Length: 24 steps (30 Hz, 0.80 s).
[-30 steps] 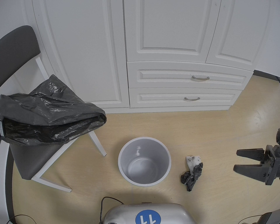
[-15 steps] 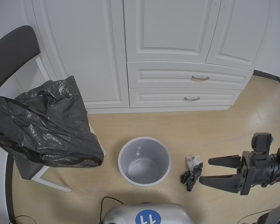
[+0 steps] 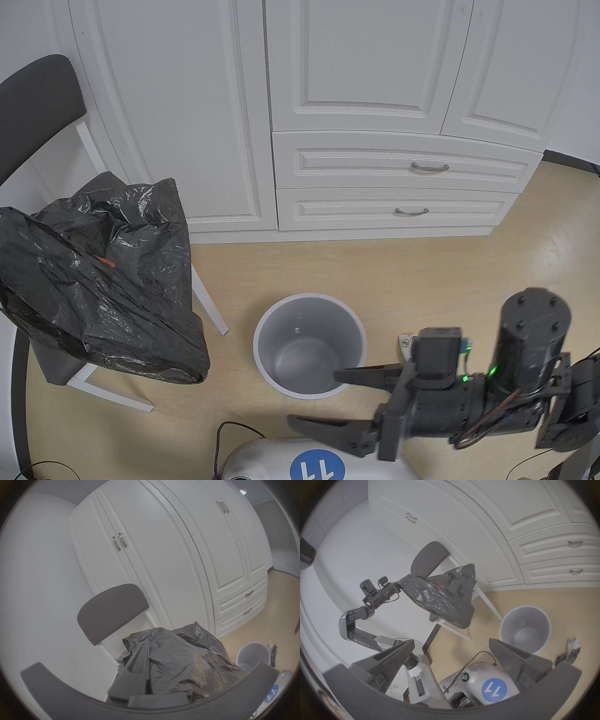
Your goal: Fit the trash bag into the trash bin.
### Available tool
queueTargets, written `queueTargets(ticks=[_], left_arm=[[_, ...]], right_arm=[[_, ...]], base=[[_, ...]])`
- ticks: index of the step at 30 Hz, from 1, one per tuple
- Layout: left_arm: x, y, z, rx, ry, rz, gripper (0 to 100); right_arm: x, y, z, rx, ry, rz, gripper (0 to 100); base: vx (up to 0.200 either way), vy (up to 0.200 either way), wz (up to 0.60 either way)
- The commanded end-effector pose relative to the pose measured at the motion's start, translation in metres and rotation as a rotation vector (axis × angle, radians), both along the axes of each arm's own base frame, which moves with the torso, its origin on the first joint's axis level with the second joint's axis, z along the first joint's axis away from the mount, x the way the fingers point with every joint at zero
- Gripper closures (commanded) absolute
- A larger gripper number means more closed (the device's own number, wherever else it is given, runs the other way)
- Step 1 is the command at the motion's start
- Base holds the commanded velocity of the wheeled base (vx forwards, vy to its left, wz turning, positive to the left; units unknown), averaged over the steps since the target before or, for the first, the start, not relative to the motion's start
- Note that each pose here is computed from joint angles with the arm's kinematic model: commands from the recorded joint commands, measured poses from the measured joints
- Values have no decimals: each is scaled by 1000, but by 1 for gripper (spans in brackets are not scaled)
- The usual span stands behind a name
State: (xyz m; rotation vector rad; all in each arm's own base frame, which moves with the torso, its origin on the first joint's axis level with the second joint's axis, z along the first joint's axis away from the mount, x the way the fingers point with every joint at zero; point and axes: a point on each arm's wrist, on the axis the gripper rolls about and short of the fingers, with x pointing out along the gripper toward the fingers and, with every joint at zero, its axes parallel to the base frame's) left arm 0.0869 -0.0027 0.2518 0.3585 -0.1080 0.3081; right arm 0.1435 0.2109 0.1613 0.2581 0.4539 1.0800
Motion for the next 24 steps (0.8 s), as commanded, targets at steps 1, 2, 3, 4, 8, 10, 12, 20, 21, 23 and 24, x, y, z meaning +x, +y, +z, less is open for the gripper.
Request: queueTargets(ticks=[1,2,3,4,8,10,12,20,21,23,24], left_arm=[[14,-6,-4,-22,41,-44,100],[14,-6,-4,-21,42,-44,100],[14,-6,-5,-21,44,-44,100],[14,-6,-5,-21,44,-44,100],[14,-6,-4,-20,43,-44,100],[14,-6,-5,-19,47,-42,100],[15,-6,-6,-18,52,-43,100],[16,-6,-7,-18,56,-42,100],[16,-6,-7,-18,58,-42,100],[16,-6,-7,-18,58,-42,100],[17,-6,-7,-17,61,-42,100]], right_arm=[[-8,53,-53,-73,66,50,0],[-8,61,-58,-62,67,48,0],[-7,69,-64,-57,65,42,0],[-6,76,-70,-53,63,31,0],[1,93,-83,-52,58,-18,0],[5,102,-91,-51,84,-69,0],[5,109,-94,-42,93,-91,0],[3,141,-116,-37,118,-193,0],[4,144,-119,-43,114,-211,0],[5,148,-123,-46,110,-226,0],[5,151,-130,-56,107,-238,0]], base=[[0,0,0],[0,0,0],[0,0,0],[0,0,0],[0,0,0],[0,0,0],[0,0,0],[0,0,0],[0,0,0],[0,0,0],[0,0,0]])
